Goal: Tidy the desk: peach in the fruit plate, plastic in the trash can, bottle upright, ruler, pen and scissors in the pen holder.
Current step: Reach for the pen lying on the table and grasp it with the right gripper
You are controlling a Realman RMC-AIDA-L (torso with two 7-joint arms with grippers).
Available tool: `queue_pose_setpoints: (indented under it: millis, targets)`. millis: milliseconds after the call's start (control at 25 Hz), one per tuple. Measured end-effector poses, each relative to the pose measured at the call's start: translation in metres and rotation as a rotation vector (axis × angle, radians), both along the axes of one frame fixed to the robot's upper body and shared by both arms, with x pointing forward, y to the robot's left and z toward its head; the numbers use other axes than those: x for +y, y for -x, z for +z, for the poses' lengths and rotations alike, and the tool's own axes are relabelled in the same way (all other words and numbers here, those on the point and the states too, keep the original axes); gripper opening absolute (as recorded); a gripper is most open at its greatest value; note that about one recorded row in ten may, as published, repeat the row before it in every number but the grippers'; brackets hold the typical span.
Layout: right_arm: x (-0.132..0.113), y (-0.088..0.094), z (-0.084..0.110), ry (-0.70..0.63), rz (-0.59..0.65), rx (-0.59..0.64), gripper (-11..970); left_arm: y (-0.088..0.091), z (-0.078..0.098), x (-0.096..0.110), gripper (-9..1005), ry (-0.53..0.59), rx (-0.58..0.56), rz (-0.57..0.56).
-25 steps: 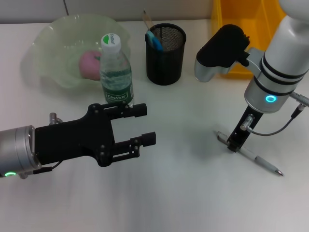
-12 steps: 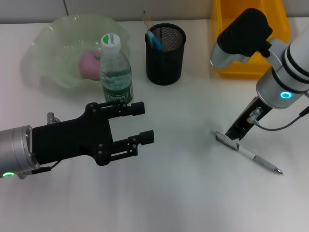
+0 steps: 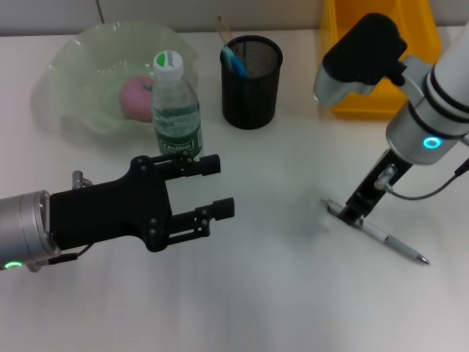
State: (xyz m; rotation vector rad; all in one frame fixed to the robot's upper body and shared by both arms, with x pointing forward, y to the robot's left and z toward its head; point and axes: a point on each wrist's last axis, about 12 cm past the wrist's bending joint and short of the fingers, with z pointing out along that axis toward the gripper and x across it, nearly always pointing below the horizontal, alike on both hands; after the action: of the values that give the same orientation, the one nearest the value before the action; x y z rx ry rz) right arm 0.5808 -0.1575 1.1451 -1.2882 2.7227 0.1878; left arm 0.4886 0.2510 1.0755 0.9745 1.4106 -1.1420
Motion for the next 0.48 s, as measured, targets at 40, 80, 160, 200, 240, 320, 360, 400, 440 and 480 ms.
queue_pose_setpoints:
  millis: [40, 80, 160, 200, 240, 320, 360, 400, 440, 480]
  targets:
    - [0.0009, -0.0005, -0.0011, 0.006, 0.004, 0.006, 276, 0.0002, -0.0002, 0.0002, 631, 0.000, 0.000, 0.001]
    - [0.0020, -0.0015, -0.0031, 0.014, 0.008, 0.015, 314, 0.0005, -0.0003, 0.0003, 631, 0.000, 0.001, 0.001]
    - [0.0030, -0.0024, -0.0070, 0.023, 0.009, 0.032, 389, 0.0008, -0.0005, 0.0005, 631, 0.000, 0.002, 0.002]
    - [0.0035, -0.0029, -0.0082, 0.026, 0.008, 0.036, 427, 0.0009, -0.0006, 0.0006, 631, 0.000, 0.002, 0.002]
    - [0.0037, -0.0032, -0.0091, 0.028, 0.008, 0.039, 427, 0.0009, -0.0006, 0.0006, 631, 0.000, 0.002, 0.002]
    - [0.0046, -0.0042, -0.0096, 0.027, 0.008, 0.035, 427, 0.0010, -0.0006, 0.0006, 631, 0.000, 0.001, 0.001]
    - [0.0047, -0.0048, -0.0097, 0.027, 0.007, 0.031, 426, 0.0010, -0.0006, 0.0005, 631, 0.000, 0.002, 0.001]
    - [0.0046, -0.0050, -0.0099, 0.027, 0.006, 0.029, 426, 0.0009, -0.0005, 0.0005, 631, 0.000, 0.001, 0.001]
    - [0.0046, -0.0052, -0.0103, 0.028, 0.006, 0.027, 426, 0.0007, -0.0004, 0.0004, 631, 0.000, 0.001, 0.001]
    - [0.0045, -0.0054, -0.0106, 0.028, 0.005, 0.026, 426, 0.0005, -0.0003, 0.0003, 631, 0.000, 0.000, 0.001]
